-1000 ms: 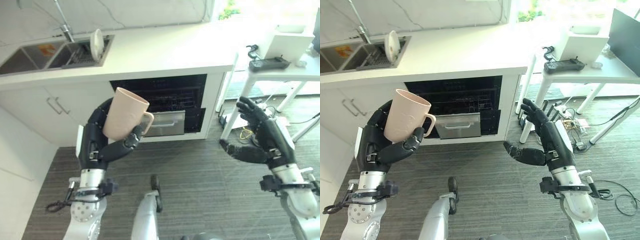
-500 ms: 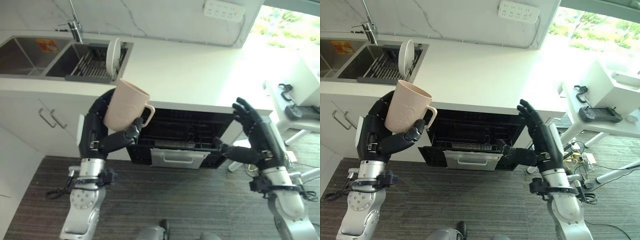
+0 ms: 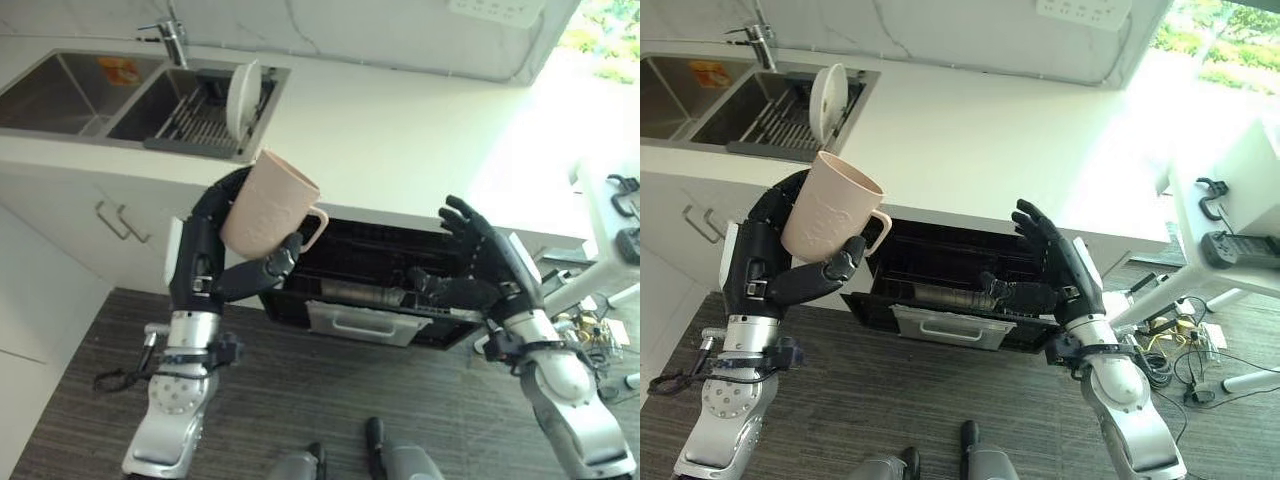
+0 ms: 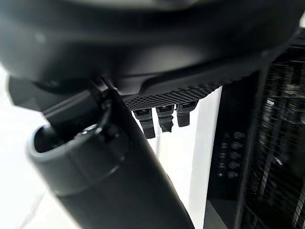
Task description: Place the dishes in the dishwasher.
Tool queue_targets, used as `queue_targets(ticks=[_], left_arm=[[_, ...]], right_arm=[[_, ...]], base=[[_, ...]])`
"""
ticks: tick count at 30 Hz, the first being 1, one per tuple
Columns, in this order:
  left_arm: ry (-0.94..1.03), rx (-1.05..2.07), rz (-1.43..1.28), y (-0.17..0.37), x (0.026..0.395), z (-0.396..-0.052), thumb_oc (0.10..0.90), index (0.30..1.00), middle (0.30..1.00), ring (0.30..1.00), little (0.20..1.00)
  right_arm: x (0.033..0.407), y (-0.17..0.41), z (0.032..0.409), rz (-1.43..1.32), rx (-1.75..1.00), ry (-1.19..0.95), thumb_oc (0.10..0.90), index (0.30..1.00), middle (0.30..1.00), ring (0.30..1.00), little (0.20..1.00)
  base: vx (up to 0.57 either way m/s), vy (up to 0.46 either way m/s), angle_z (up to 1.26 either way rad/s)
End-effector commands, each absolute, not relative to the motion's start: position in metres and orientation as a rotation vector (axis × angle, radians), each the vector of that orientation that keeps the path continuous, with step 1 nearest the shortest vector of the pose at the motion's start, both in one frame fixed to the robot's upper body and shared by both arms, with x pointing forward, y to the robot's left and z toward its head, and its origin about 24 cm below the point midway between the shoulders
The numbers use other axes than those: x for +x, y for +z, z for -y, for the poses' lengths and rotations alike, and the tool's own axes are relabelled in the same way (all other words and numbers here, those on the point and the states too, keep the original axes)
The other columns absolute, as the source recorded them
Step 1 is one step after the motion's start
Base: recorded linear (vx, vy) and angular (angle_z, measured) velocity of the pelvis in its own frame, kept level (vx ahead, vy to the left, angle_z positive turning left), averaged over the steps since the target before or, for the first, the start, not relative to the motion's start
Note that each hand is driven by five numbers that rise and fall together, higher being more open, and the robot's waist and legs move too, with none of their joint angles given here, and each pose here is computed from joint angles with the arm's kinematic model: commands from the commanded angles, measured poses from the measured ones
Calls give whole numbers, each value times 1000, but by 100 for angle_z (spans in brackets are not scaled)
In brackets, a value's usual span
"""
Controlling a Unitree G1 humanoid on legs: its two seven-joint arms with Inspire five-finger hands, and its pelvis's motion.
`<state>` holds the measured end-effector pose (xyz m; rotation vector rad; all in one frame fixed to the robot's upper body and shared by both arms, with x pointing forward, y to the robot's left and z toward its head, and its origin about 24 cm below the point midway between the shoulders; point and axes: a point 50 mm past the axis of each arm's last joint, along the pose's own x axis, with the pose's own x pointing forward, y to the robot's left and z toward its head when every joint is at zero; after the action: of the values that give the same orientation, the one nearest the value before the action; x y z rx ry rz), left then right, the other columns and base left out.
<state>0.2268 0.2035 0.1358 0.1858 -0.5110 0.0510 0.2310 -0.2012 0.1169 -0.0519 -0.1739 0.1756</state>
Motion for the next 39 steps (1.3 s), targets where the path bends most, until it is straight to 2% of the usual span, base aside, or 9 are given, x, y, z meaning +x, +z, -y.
queue_targets(ticks=[1,5,9,12,17,21,28,39], left_arm=[[13,221,770,175,221,-190,400,300,300,300,300],[37,233,837,175,225,-183,400,300,300,300,300],[-23,274,901,173,227,-163,400,300,300,300,300],[-74,303,927,171,232,-152,400,300,300,300,300],[-149,307,946,169,236,-136,400,300,300,300,300],[-187,345,945,165,236,-133,400,300,300,300,300],[-204,433,933,158,238,-133,400,300,300,300,300],[-158,475,871,149,241,-148,400,300,300,300,300]], right_arm=[[231,136,190,237,192,373,800,900,900,900,900],[234,129,174,188,393,498,800,900,900,900,900],[233,124,153,147,567,611,800,900,900,900,900],[232,124,136,100,795,743,800,900,900,900,900],[231,121,115,30,1031,834,800,900,900,900,900],[231,122,114,33,1126,853,800,900,900,900,900],[230,123,114,36,1179,873,800,900,900,900,900],[236,126,134,138,1088,760,800,900,900,900,900]], base=[[2,-34,-2],[4,-32,10],[-11,-6,9],[-32,31,3],[-20,18,0],[0,0,0],[-5,11,-4],[0,6,-2]])
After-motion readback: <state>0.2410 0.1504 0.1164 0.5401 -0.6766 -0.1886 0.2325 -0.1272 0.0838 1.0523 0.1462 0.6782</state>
